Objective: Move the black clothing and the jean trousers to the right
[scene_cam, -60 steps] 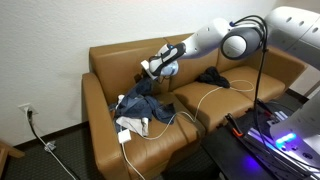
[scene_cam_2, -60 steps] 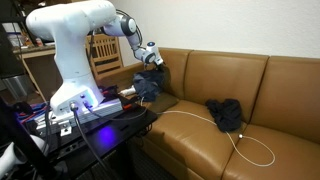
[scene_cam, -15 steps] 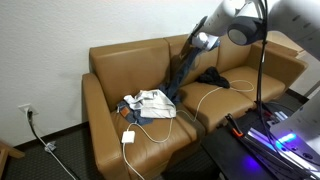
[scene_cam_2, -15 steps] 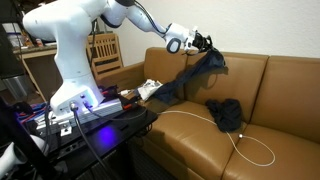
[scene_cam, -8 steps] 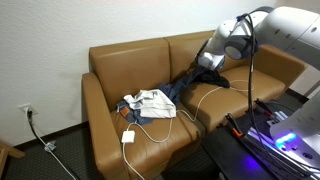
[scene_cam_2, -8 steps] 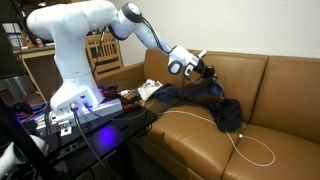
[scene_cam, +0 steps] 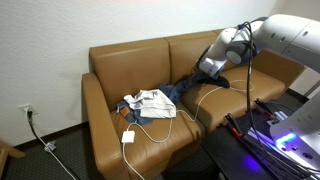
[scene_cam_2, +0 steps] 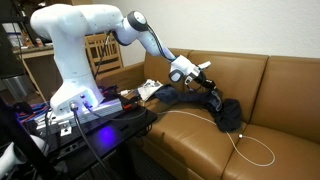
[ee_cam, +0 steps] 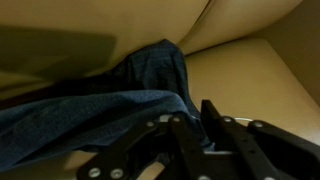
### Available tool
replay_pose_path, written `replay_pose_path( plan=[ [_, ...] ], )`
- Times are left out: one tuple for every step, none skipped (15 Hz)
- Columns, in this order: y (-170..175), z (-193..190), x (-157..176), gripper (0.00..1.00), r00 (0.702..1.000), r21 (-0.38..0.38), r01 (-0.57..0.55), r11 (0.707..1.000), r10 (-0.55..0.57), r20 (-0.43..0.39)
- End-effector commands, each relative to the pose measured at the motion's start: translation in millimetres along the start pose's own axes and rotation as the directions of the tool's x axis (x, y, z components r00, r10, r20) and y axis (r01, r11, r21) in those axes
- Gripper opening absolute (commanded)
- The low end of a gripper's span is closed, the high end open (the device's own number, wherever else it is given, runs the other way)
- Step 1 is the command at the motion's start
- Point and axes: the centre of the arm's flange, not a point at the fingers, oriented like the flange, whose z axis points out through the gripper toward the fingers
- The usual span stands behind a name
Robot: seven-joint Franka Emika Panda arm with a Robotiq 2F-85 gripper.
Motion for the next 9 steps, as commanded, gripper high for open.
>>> replay_pose_path(
  plan=[
    [28.1,-7.5,-39.6,0.57,0.997,-0.150,-0.026,0.988,0.036,0.064],
    [48.3,-19.9,-61.7,0.64,0.996,-0.185,0.032,0.982,-0.016,0.089],
    [71.2,-38.2,-84.4,0.71,0.992,-0.219,0.069,0.973,-0.043,0.121],
    [95.9,-57.4,-101.6,0.77,0.986,-0.255,0.102,0.961,-0.064,0.154],
    [97.7,-63.8,-112.6,0.85,0.980,-0.294,0.139,0.946,-0.088,0.181],
    [111.2,-72.1,-122.0,0.92,0.971,-0.329,0.178,0.927,-0.112,0.210],
    [123.5,-79.1,-130.3,0.98,0.961,-0.365,0.213,0.906,-0.127,0.245],
    [181.8,-123.2,-148.4,1.00,0.952,-0.400,0.249,0.882,-0.147,0.269],
    [205.2,-132.4,-153.9,1.00,0.944,-0.436,0.275,0.857,-0.154,0.291]
  ],
)
